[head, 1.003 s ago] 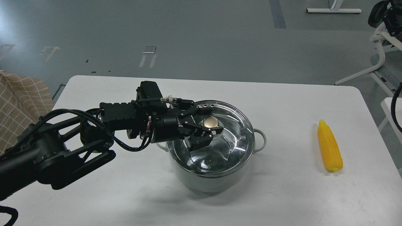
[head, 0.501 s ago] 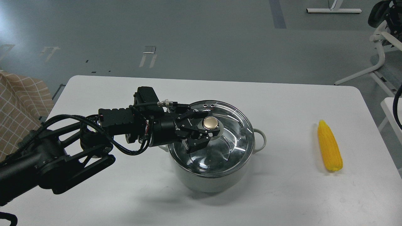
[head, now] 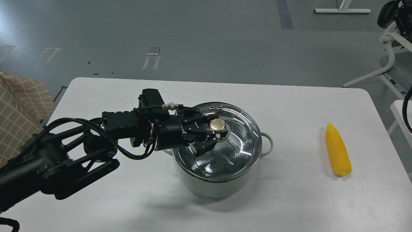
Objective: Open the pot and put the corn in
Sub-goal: 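Lift the glass lid off the pot and carry it beside the pot, then lower the lid onto the table, release it, and raise the left arm, then reach the right gripper down to the yellow corn cob and grasp it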
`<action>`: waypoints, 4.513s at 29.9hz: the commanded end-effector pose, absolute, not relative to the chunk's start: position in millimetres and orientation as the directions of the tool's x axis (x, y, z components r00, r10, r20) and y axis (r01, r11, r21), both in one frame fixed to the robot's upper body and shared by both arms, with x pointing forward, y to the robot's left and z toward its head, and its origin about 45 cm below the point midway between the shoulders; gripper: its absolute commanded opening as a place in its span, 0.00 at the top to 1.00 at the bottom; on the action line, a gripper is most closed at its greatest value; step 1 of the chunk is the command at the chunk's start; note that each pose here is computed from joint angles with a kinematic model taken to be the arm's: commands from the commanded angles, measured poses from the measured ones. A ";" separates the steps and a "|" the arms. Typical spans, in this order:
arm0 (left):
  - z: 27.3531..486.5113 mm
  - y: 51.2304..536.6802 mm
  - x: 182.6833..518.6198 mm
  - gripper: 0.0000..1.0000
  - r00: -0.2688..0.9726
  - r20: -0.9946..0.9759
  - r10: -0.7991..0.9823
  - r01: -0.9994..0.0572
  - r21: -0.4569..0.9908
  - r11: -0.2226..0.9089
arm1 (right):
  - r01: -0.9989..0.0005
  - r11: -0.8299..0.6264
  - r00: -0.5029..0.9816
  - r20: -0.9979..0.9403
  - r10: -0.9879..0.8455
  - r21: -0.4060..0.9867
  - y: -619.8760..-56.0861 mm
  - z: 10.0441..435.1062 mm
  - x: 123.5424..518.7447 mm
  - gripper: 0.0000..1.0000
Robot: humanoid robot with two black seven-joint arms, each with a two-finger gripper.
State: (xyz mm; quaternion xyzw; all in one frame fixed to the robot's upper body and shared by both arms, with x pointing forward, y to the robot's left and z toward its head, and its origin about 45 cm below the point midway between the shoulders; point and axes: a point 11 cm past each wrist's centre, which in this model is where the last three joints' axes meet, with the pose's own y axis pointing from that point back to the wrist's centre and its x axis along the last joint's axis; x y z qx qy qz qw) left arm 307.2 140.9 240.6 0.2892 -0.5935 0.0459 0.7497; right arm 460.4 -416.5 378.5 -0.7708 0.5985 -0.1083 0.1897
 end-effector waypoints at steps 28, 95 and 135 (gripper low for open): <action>246.4 428.9 320.2 0.79 0.433 0.895 -0.106 -0.820 0.440 0.366 | -0.893 -0.201 0.241 -0.051 -0.969 -0.402 -425.2 375.3 458.7 0.00; 223.5 468.8 353.7 0.07 0.225 0.884 0.411 -0.970 0.164 0.179 | -0.921 -0.291 0.243 0.202 -0.949 -0.258 -449.7 368.5 428.9 0.00; 372.6 354.2 467.2 0.02 0.421 -0.249 0.872 -0.857 -0.424 0.293 | -0.747 -0.219 0.648 0.761 -0.031 0.627 -410.4 134.6 331.5 0.00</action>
